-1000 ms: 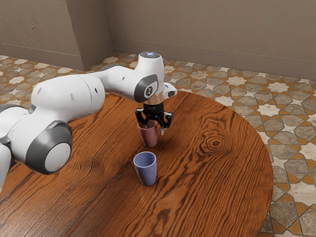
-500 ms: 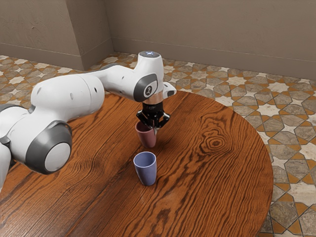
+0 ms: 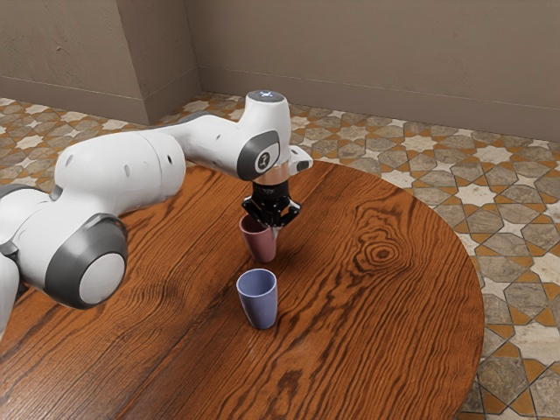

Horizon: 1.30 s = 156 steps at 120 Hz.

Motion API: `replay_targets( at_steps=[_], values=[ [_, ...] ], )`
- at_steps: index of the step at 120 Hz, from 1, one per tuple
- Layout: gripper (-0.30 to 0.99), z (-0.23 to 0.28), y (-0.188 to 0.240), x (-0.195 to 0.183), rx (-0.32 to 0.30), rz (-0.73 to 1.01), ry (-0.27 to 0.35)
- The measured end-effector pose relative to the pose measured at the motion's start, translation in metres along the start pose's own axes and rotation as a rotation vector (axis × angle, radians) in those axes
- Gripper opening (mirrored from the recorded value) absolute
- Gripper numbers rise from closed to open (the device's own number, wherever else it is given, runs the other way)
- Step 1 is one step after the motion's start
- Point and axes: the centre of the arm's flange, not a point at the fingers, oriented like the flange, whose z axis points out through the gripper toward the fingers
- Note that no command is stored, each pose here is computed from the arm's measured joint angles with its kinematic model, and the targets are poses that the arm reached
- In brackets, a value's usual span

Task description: Place the left cup onto the right cup

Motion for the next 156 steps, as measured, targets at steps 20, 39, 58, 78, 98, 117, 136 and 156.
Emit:
replay_targets(
  at_steps=[20, 39, 58, 78, 98, 117, 136, 156],
  values=[
    [-0.09, -0.006, 0.0, -0.002, 0.022, 0.011, 0.002],
    [-0.09, -0.026, -0.002, -0.004, 0.028, 0.016, 0.009],
    [-0.09, -0.068, -0.005, -0.016, 0.008, 0.019, 0.018],
    [-0.09, -0.101, 0.0, -0.037, -0.018, 0.039, 0.001],
    [-0.09, -0.111, 0.009, -0.069, -0.026, 0.069, -0.042],
    [-0.09, -0.113, 0.02, -0.091, -0.027, 0.089, -0.066],
    [-0.09, -0.122, 0.029, -0.106, -0.032, 0.104, -0.069],
    [-0.09, -0.129, 0.034, -0.121, -0.036, 0.111, -0.077]
  ],
)
